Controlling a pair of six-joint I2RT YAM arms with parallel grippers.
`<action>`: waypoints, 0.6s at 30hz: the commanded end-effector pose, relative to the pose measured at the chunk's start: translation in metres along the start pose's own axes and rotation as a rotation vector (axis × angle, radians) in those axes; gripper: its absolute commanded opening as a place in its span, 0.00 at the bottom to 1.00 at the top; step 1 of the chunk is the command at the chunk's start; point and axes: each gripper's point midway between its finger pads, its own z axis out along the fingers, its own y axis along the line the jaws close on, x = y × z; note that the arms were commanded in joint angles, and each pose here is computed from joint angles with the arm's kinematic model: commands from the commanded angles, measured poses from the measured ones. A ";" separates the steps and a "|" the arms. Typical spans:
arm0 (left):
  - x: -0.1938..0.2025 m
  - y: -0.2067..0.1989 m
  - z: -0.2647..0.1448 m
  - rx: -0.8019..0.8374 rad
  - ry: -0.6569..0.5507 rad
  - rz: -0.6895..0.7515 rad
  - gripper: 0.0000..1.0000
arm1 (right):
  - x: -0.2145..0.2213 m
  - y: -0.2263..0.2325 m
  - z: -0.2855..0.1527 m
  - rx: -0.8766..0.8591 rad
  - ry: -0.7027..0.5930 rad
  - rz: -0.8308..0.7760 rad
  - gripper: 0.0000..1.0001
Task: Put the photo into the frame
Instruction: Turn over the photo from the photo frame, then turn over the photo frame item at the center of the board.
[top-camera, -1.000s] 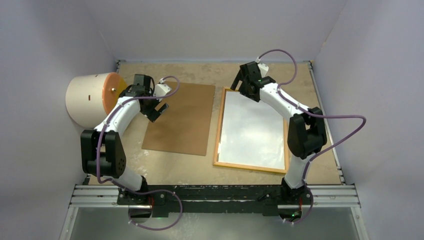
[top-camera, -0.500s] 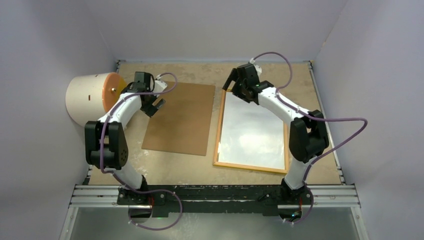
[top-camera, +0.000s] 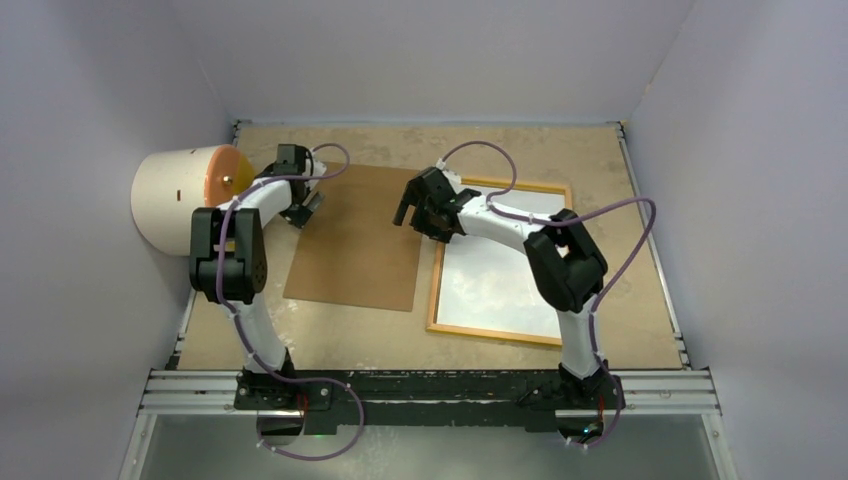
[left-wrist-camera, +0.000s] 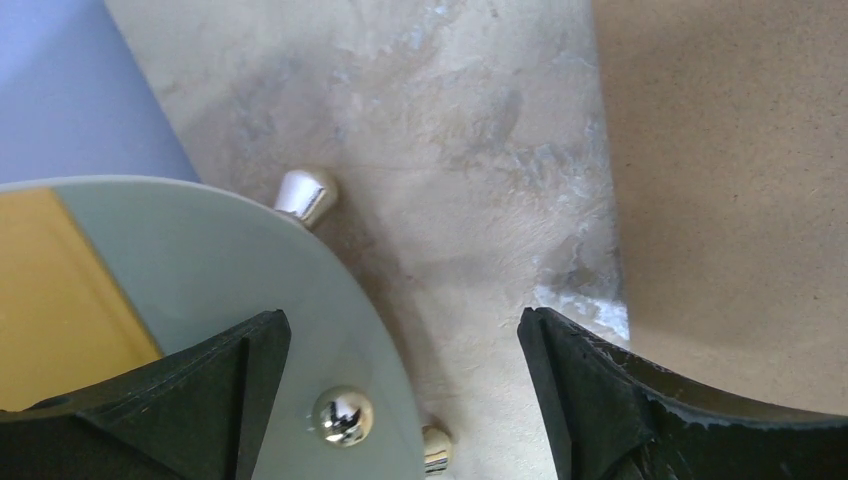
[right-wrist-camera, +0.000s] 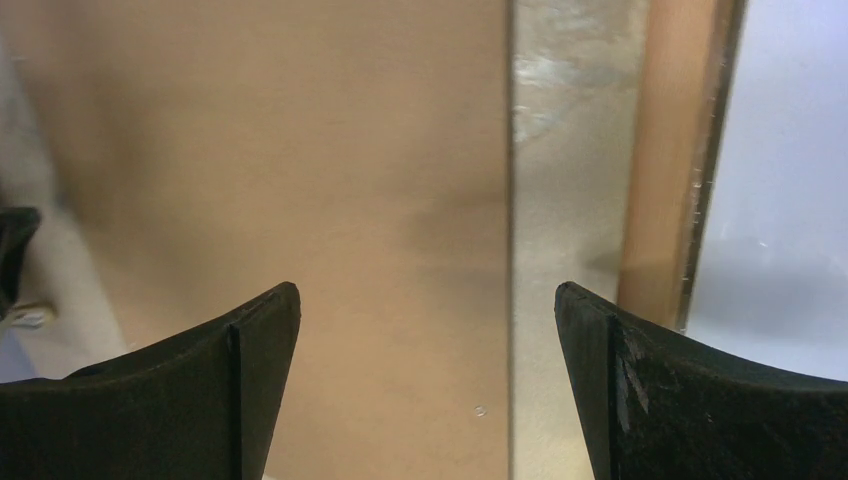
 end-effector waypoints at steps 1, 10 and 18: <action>-0.007 -0.008 0.007 0.031 -0.020 -0.050 0.93 | -0.011 -0.005 0.004 0.058 -0.048 0.065 0.99; 0.007 -0.062 0.013 0.249 0.006 -0.024 0.93 | 0.008 -0.018 0.033 0.103 0.004 0.085 0.98; 0.024 -0.099 0.023 0.387 0.075 0.031 0.93 | 0.029 0.011 0.041 -0.041 0.134 0.199 0.97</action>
